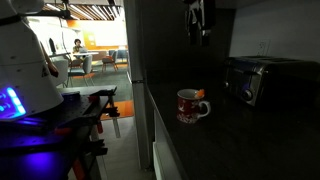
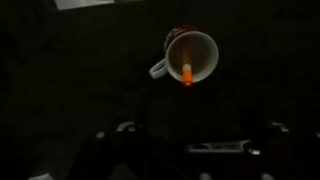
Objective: Remove the marker from the mug and put it on the counter
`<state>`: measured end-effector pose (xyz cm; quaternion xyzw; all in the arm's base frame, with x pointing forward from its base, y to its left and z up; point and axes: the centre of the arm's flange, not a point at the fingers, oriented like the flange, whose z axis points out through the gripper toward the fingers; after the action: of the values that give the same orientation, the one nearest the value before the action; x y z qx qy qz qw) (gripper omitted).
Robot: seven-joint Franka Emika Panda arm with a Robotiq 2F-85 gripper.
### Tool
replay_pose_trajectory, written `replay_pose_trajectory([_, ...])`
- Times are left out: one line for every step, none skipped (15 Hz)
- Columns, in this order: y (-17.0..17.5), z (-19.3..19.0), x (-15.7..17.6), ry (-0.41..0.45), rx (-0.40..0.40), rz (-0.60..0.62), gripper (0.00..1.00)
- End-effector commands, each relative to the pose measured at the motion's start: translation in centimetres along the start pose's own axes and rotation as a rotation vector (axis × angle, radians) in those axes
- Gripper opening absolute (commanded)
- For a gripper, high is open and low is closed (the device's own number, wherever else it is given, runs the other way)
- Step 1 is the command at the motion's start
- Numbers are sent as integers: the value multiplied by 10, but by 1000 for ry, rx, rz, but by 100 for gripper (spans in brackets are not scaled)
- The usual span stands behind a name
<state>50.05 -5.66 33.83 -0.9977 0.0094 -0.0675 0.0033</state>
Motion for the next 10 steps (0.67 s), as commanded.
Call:
replay_pose_trajectory([3, -1, -2, -1, 10, -4, 100])
replay_pose_trajectory([2, 4, -4, 22, -9, -48, 100])
replay_pose_trajectory([-1, 10, -5, 33, -19, -104, 100])
replay_pose_trajectory([-6, 20, -7, 42, -34, -140, 100])
replay_pose_trajectory([-10, 28, -10, 50, -45, -158, 100])
replay_pose_trajectory([-16, 41, -13, 66, -41, -164, 100])
replay_pose_trajectory([-23, 53, -15, 71, -35, -162, 100])
replay_pose_trajectory([-31, 68, -17, 68, -33, -147, 100])
replay_pose_trajectory([-36, 78, -19, 70, -22, -132, 100])
replay_pose_trajectory([-39, 89, -21, 72, -2, -119, 100])
